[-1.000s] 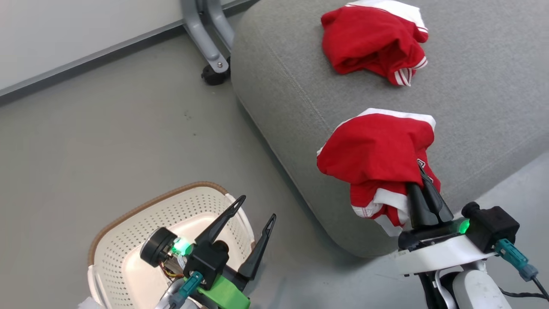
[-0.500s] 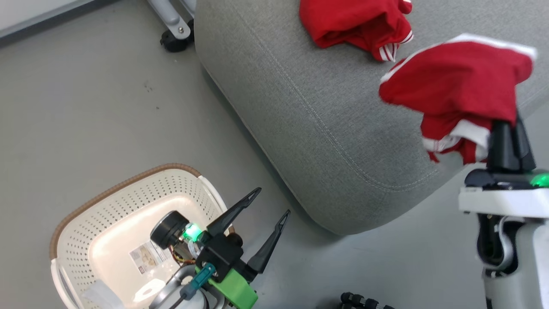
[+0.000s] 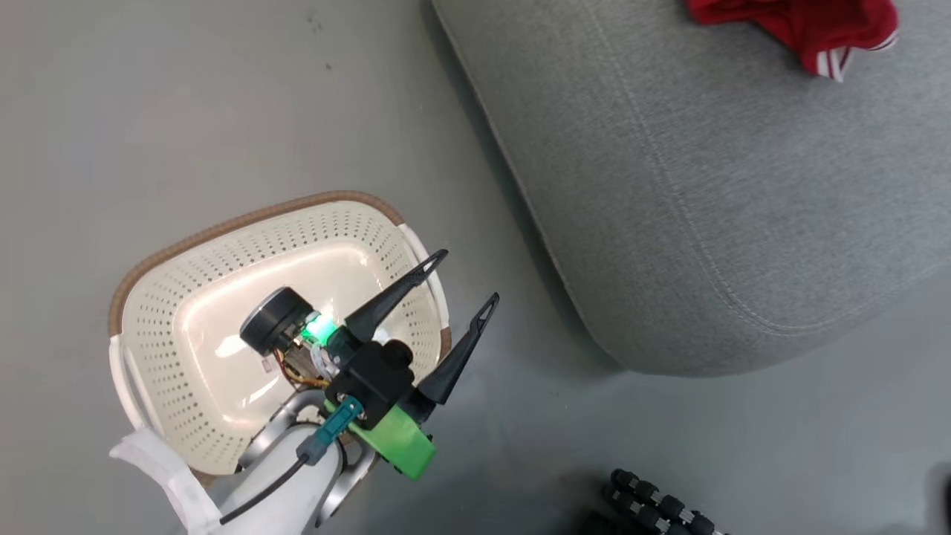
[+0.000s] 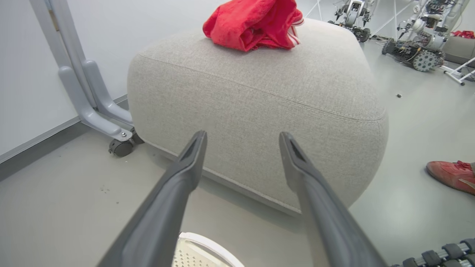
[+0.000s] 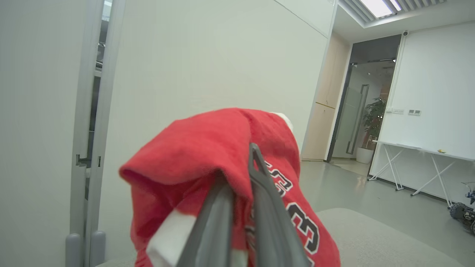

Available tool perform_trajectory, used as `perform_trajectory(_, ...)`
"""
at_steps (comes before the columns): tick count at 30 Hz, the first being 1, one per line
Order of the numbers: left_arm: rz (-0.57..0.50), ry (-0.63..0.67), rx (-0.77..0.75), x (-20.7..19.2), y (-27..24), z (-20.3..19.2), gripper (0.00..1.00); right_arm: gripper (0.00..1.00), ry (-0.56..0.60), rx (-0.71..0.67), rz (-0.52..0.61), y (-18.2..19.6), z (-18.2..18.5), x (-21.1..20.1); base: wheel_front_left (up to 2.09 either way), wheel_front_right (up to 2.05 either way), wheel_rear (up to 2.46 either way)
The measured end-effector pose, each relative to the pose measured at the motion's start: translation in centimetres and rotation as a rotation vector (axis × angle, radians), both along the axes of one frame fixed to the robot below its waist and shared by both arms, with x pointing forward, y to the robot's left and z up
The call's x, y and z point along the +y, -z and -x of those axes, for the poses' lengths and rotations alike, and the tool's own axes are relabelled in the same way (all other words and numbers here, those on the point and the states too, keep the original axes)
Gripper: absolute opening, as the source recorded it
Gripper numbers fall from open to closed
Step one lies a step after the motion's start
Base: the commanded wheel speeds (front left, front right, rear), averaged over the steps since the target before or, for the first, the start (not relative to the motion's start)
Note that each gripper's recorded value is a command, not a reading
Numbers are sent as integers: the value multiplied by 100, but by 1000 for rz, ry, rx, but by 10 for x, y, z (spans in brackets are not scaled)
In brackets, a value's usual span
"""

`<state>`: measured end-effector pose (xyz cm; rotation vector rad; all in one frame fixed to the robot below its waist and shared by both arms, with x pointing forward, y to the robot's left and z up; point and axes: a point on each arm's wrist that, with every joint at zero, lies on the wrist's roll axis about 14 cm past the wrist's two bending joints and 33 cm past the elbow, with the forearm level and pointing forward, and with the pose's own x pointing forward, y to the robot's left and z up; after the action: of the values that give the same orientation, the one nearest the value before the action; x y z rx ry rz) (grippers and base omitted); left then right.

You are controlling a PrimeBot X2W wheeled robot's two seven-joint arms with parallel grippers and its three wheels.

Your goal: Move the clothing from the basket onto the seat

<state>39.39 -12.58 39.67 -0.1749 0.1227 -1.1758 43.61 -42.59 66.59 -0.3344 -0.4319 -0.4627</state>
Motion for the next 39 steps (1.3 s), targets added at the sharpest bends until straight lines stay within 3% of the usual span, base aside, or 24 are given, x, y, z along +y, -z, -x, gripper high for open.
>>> perform_trajectory(9,-54,-74,33,28,43,-25,100,0,56,225,-155,112,-86,-28,0,0,0)
perform_trajectory(13,-87,-111,73,44,62,-26,100,0,61,362,-241,183,-102,-19,0,0,0)
perform_trajectory(17,-108,-149,115,55,73,-25,100,0,43,439,-310,230,-112,-3,0,0,0)
perform_trajectory(18,-117,-156,124,58,77,-25,100,12,43,451,-326,238,-113,-1,0,0,0)
perform_trajectory(19,-123,-160,130,60,78,-24,100,93,42,460,-334,244,-114,1,0,0,0)
perform_trajectory(20,-128,-162,132,61,79,-23,100,100,42,459,-344,246,-114,3,0,0,0)
perform_trajectory(31,-84,-211,105,60,38,-22,100,100,37,407,-341,222,-74,18,0,0,0)
perform_trajectory(39,-21,-357,126,73,-2,-19,100,100,-87,418,-391,219,-31,78,0,0,0)
